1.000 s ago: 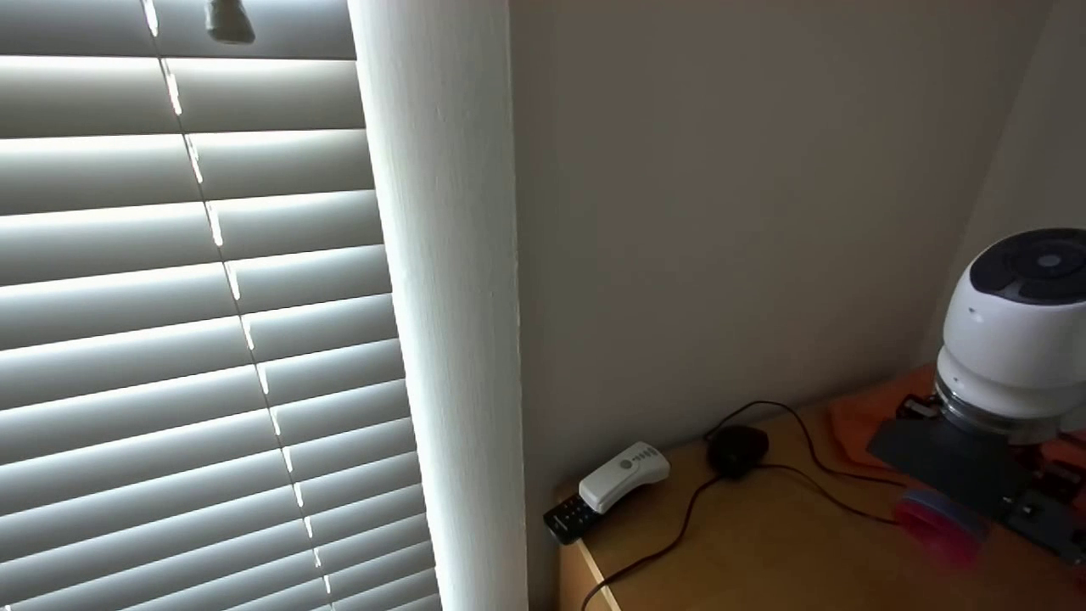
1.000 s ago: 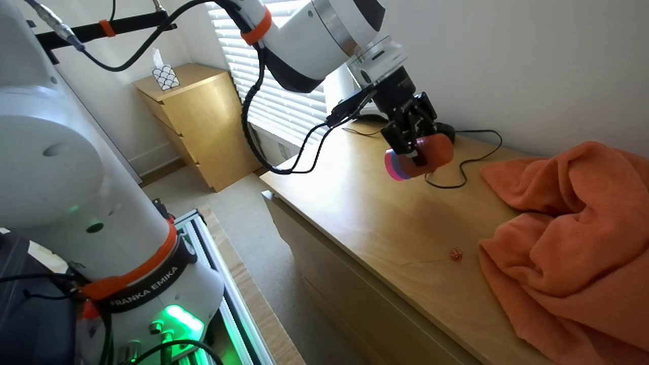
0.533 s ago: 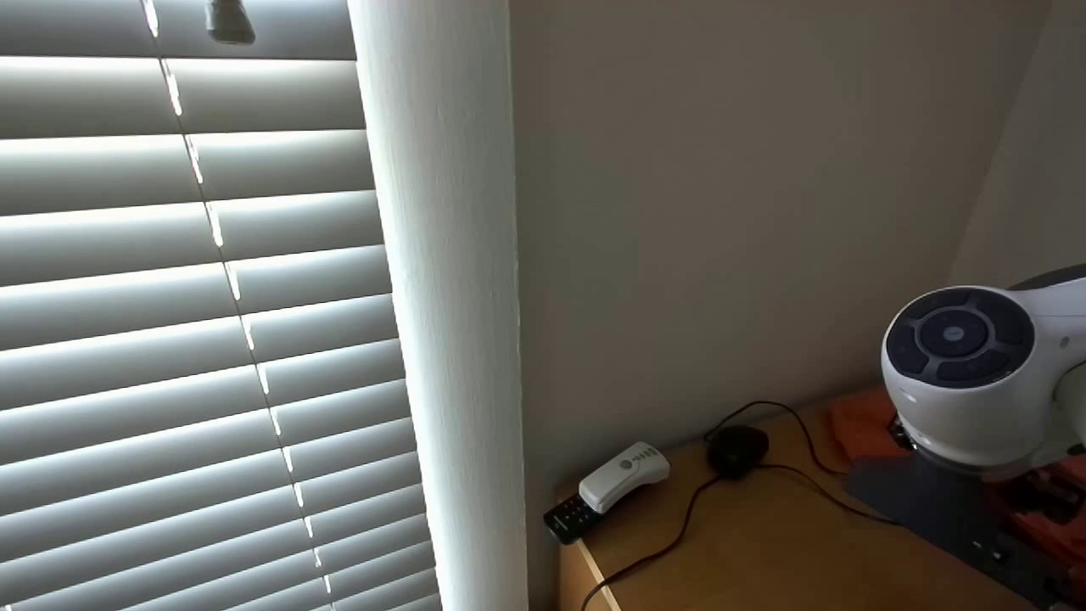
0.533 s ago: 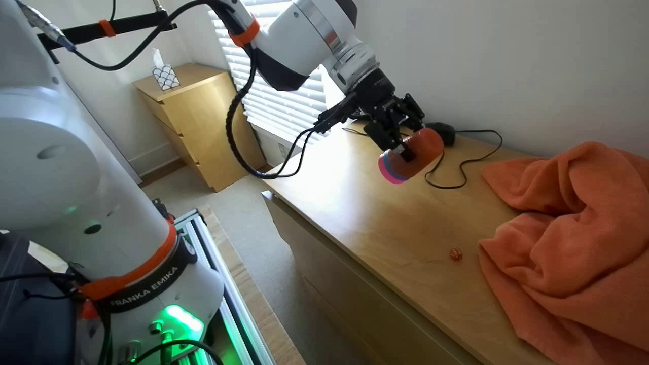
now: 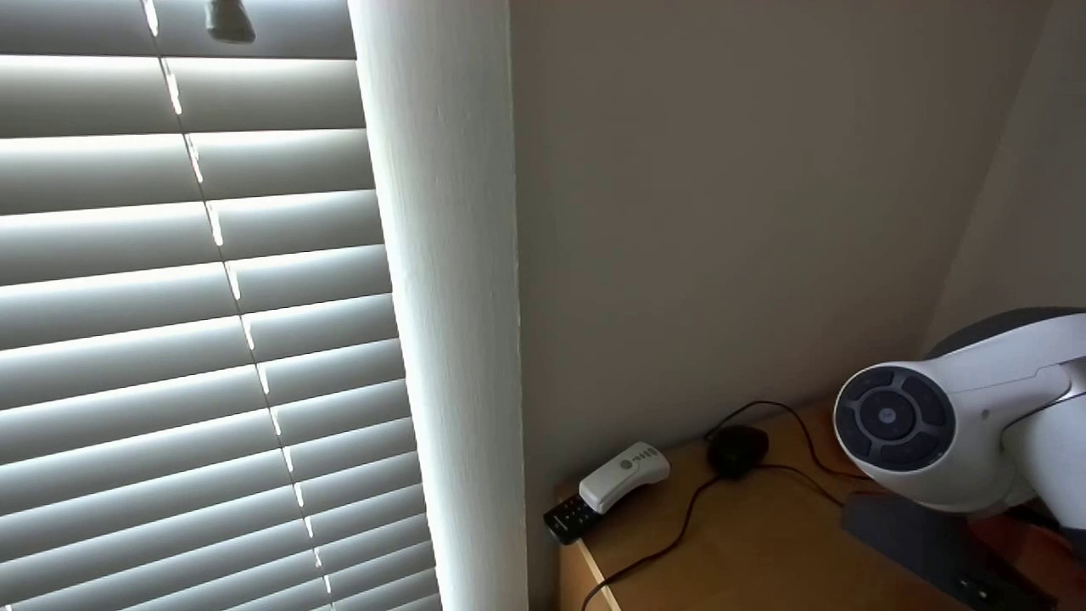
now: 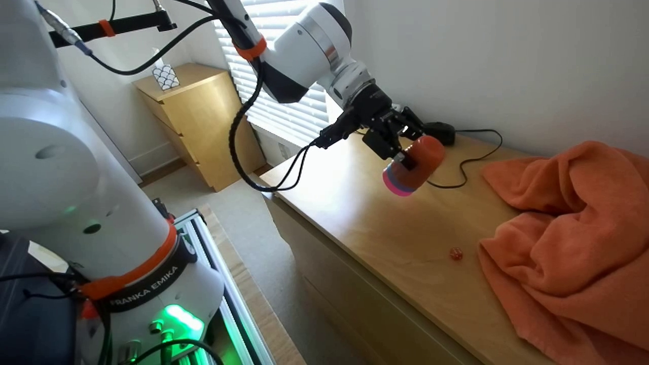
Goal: Turn the pile of plastic cups over
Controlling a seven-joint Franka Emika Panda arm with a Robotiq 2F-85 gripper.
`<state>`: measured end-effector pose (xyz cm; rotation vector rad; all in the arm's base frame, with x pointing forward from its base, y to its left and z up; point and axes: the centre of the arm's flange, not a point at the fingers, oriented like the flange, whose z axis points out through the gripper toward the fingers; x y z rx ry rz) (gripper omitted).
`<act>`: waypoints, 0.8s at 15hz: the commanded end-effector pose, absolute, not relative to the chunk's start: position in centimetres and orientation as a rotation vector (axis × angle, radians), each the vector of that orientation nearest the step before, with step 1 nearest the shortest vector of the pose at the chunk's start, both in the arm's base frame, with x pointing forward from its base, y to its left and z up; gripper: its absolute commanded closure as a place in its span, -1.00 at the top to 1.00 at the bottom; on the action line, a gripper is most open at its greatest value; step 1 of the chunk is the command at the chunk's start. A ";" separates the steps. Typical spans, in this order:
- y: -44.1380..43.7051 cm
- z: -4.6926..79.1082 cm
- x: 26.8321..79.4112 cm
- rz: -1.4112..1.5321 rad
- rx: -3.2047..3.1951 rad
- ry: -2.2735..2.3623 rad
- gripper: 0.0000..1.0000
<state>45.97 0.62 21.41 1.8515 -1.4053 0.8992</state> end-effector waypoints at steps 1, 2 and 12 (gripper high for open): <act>0.5 19.3 46.5 0.966 1.773 -1.356 -0.03; 0.5 18.9 46.6 0.995 1.747 -1.333 -0.03; 1.1 15.7 47.5 1.081 1.626 -1.317 -0.03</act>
